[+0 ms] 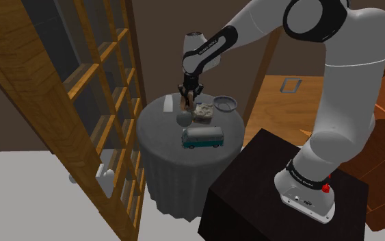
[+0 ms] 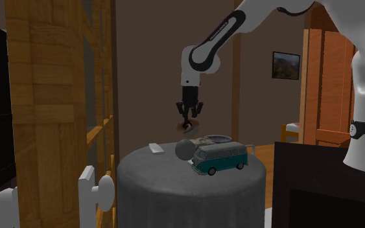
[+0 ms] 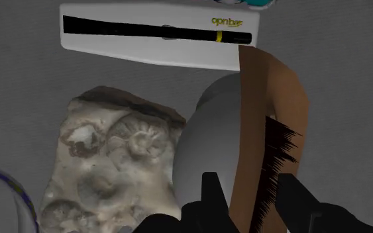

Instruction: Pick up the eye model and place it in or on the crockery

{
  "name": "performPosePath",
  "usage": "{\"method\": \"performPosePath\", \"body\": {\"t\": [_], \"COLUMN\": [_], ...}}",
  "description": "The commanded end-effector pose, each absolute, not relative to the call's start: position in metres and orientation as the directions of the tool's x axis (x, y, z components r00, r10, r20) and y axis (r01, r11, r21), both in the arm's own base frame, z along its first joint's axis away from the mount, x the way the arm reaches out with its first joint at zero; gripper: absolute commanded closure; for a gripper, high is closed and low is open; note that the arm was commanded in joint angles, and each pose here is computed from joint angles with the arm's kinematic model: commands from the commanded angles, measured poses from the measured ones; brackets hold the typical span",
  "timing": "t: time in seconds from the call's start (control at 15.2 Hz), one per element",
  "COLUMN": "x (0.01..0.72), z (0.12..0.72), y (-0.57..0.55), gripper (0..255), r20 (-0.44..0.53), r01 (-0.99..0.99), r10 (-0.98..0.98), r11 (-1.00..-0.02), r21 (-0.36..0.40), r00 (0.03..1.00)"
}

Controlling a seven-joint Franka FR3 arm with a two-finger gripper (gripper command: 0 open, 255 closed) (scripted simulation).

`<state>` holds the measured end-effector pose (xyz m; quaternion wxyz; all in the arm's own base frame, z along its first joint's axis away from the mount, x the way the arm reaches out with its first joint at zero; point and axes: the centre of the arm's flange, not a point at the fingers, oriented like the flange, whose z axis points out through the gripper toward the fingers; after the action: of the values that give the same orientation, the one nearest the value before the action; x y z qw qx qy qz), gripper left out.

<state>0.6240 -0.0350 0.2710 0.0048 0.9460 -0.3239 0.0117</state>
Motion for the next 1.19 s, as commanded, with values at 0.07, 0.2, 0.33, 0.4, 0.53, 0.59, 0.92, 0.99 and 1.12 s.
{"method": "performPosePath", "body": {"t": [0.07,0.2,0.33,0.4,0.53,0.59,0.92,0.99,1.12], "x": [0.612,0.606,0.599,0.595,0.588,0.585,0.568,0.564,0.557], "z": [0.273,0.274,0.275,0.276,0.277,0.278,0.281,0.282,0.283], "y": [-0.072,-0.098,-0.123,-0.136,-0.161,-0.174,-0.238,-0.25,-0.276], "gripper": [255,255,255,255,255,255,255,255,255], "r20": [0.026,0.026,0.026,0.026,0.026,0.026,0.026,0.026,0.026], "r01": [-0.612,-0.612,-0.612,-0.612,-0.612,-0.612,-0.612,-0.612,-0.612], "r10": [-0.611,-0.611,-0.611,-0.611,-0.611,-0.611,-0.611,-0.611,-0.611], "r11": [-0.791,-0.791,-0.791,-0.791,-0.791,-0.791,-0.791,-0.791,-0.791], "r21": [0.001,0.001,0.001,0.001,0.001,0.001,0.001,0.001,0.001], "r00": [0.791,0.791,0.791,0.791,0.791,0.791,0.791,0.791,0.791]}}
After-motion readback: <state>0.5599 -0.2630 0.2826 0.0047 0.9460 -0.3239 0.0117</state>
